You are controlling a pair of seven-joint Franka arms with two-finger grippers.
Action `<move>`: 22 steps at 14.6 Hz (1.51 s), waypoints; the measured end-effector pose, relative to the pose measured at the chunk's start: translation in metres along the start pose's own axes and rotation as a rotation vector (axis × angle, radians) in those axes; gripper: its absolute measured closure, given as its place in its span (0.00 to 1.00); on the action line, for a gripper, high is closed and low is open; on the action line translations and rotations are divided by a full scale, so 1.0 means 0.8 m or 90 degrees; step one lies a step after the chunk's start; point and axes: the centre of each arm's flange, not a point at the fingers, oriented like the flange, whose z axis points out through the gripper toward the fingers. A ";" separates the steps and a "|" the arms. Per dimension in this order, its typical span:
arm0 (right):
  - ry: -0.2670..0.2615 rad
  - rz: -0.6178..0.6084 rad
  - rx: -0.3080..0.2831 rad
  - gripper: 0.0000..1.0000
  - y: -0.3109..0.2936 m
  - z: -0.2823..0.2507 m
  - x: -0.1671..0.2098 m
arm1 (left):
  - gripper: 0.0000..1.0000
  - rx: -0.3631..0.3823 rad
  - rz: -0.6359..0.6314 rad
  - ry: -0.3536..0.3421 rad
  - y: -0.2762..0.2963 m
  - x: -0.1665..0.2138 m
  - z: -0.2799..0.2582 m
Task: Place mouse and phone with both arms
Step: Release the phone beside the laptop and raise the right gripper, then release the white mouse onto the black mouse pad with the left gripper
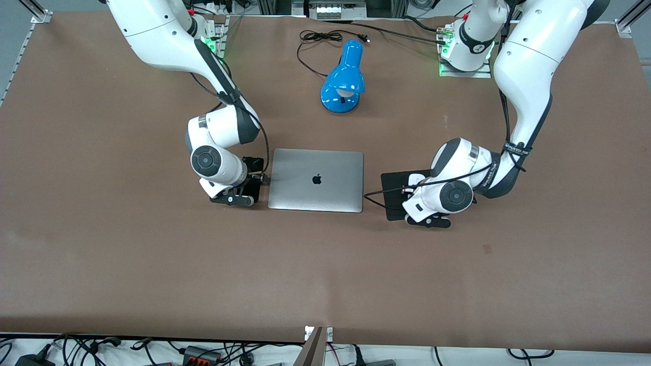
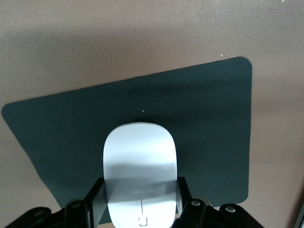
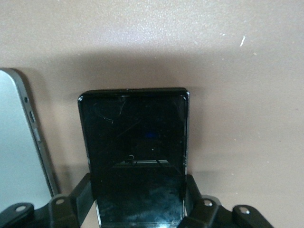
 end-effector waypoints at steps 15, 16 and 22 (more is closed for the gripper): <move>0.036 0.048 0.053 0.00 0.073 -0.268 0.047 | 0.37 -0.001 -0.032 -0.002 0.000 0.001 0.007; 0.035 0.048 0.055 0.00 0.091 -0.304 0.053 | 0.36 -0.001 -0.033 -0.002 0.000 0.001 0.007; 0.064 -0.031 -0.012 0.00 0.191 -0.426 0.072 | 0.00 0.001 -0.036 -0.004 -0.002 0.001 0.003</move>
